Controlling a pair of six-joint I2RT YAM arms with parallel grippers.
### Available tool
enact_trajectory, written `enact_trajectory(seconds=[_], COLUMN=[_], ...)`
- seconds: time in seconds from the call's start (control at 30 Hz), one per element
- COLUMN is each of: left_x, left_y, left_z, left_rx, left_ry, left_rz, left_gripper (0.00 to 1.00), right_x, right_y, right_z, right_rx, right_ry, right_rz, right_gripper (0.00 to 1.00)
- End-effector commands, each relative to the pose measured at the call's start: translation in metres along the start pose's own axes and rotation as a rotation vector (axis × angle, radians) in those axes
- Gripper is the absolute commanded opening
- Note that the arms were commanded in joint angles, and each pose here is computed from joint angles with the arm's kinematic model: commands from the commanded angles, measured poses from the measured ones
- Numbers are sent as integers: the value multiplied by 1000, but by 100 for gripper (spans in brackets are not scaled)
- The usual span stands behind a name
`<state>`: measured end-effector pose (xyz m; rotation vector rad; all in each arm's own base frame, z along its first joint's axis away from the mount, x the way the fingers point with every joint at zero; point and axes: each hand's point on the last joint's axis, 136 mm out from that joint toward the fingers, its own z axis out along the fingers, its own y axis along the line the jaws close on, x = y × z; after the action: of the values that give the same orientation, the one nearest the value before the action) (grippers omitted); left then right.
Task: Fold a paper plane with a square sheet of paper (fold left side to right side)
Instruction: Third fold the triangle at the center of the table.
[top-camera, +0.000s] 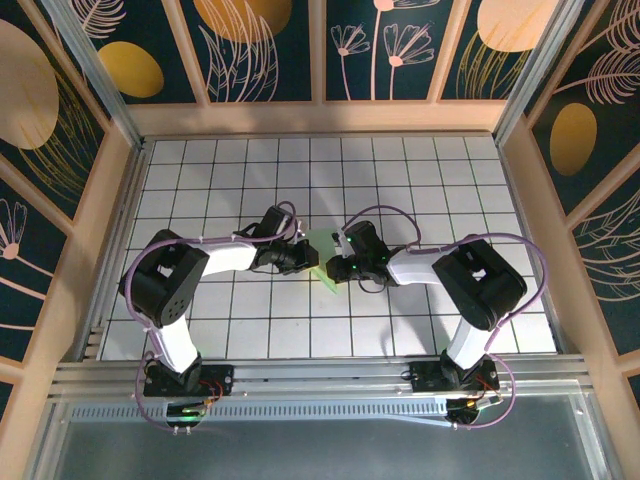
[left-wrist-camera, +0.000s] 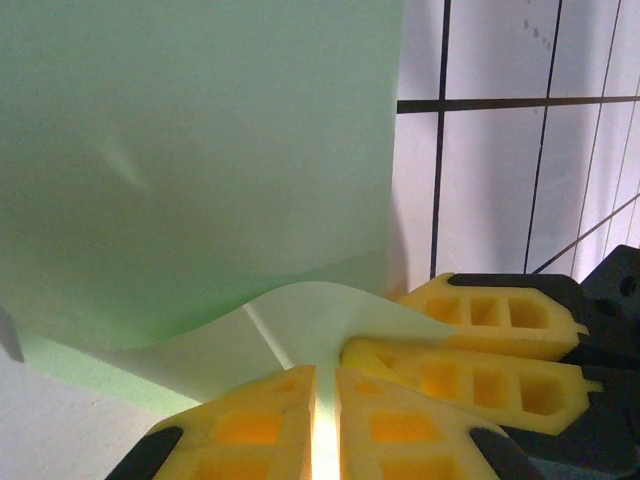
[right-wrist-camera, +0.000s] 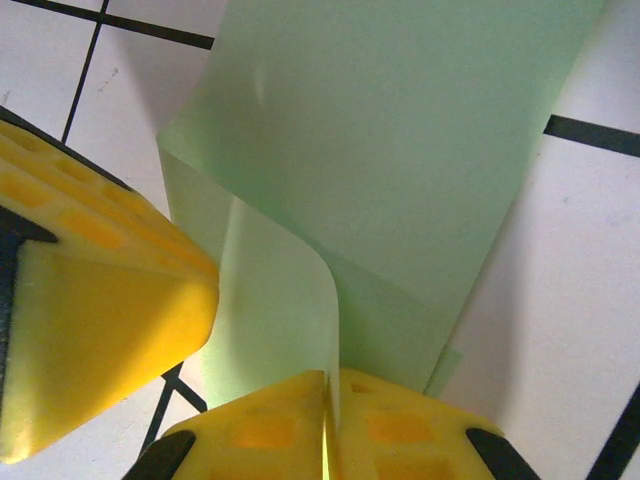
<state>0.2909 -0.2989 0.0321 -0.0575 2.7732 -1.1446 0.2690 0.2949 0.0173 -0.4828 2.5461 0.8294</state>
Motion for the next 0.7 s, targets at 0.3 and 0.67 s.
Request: enact_trajectory(seconds=[0.3,0.67], left_x=[2,13], left_y=[14,43], left_z=[13,21], left_rx=[-30,-109], left_ry=[8,25], left_rz=[-12,-39], left_gripper=[13,9], right_x=[33,19], right_y=[-26,-19], right_z=[8,4], right_rx=[89,78], right_ry=[115,85], right_rz=[36,35], right_gripper=[11,16])
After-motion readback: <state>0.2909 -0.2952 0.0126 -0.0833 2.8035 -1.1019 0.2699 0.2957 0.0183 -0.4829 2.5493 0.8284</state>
